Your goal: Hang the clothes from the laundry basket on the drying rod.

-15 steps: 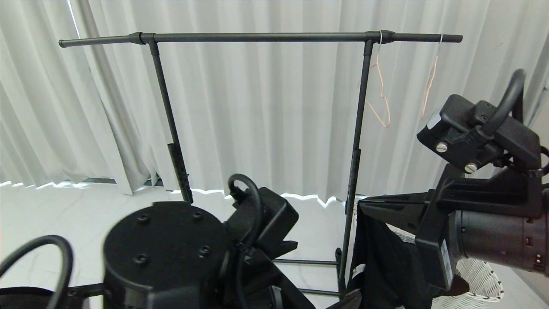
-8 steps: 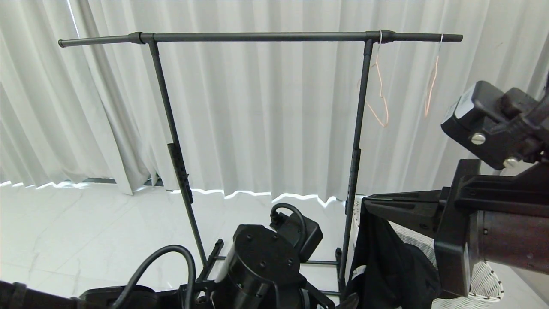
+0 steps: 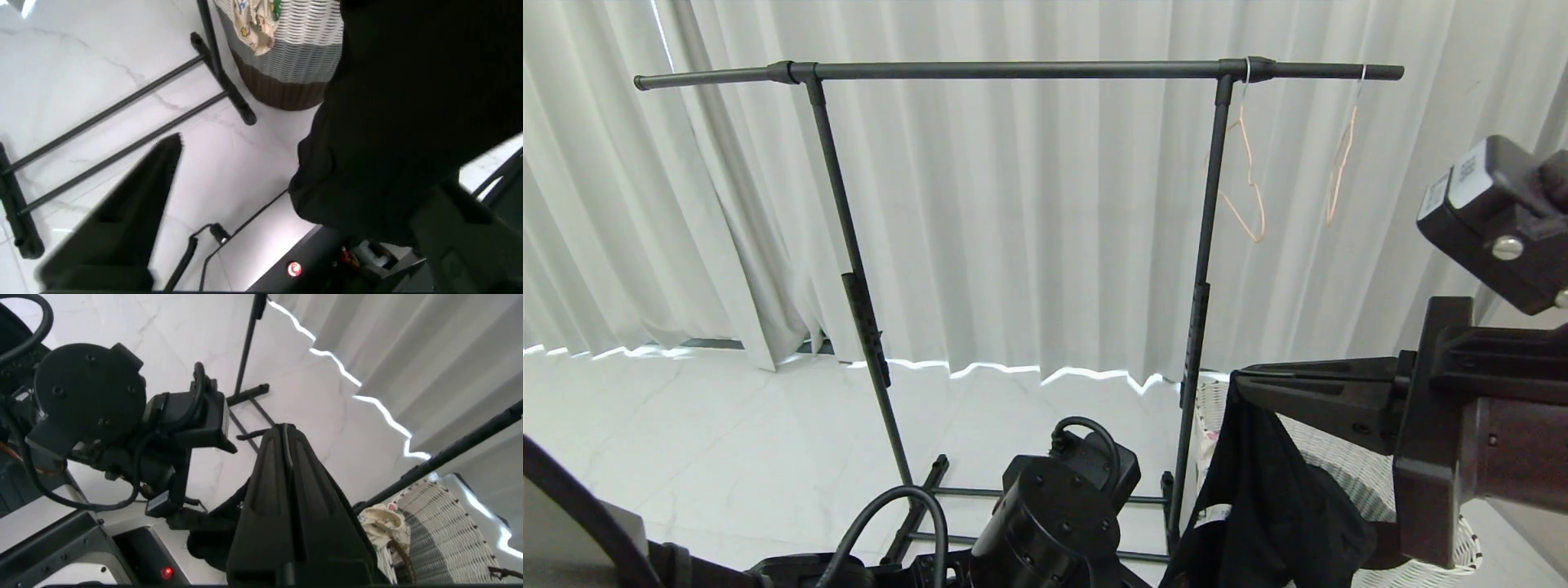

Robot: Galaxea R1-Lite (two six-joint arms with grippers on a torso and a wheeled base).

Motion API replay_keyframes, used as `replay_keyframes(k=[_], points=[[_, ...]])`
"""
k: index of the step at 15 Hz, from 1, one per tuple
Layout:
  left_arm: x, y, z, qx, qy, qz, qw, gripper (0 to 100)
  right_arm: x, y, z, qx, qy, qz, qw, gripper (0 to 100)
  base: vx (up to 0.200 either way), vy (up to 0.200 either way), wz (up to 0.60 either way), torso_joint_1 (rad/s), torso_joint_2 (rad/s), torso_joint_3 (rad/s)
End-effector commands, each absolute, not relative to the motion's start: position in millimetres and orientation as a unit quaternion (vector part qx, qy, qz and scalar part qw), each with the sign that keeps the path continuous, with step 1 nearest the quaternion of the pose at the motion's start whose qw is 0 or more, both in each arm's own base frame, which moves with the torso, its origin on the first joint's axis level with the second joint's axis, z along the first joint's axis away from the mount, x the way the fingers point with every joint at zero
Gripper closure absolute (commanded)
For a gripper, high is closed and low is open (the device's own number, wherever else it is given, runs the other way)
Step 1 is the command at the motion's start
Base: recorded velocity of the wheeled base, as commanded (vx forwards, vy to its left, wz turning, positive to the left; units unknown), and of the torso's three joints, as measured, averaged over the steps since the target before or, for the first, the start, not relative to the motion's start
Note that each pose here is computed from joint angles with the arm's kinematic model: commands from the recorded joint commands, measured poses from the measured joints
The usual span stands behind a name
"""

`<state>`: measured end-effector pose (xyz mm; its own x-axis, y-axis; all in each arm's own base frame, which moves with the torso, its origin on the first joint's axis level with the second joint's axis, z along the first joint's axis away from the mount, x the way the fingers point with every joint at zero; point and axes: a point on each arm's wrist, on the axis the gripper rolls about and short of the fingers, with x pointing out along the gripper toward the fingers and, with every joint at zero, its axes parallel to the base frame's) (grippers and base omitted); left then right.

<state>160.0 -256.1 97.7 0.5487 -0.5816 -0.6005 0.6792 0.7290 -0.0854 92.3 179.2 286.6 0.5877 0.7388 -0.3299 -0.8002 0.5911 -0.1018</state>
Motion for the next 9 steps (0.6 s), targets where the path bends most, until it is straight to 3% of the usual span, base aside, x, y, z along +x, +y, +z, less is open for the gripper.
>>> replay_keyframes(k=[1, 5, 9], points=[[159.2, -255.7, 97.5, 0.079, 0.311, -0.36, 0.876, 100, 91.6, 177.9, 287.6, -0.119, 0.125, 0.436, 0.883, 100, 0.0, 0.0, 0.0, 0.0, 0.0, 0.0], [149.9, -254.4, 95.8, 0.088, 0.312, -0.364, 0.873, 100, 90.6, 175.8, 282.1, -0.124, 0.132, 0.435, 0.882, 100, 0.0, 0.0, 0.0, 0.0, 0.0, 0.0], [129.0, -242.5, 123.1, 0.089, 0.26, -0.341, 0.899, 100, 87.6, 167.1, 264.2, -0.144, 0.149, 0.413, 0.887, 100, 0.0, 0.0, 0.0, 0.0, 0.0, 0.0]])
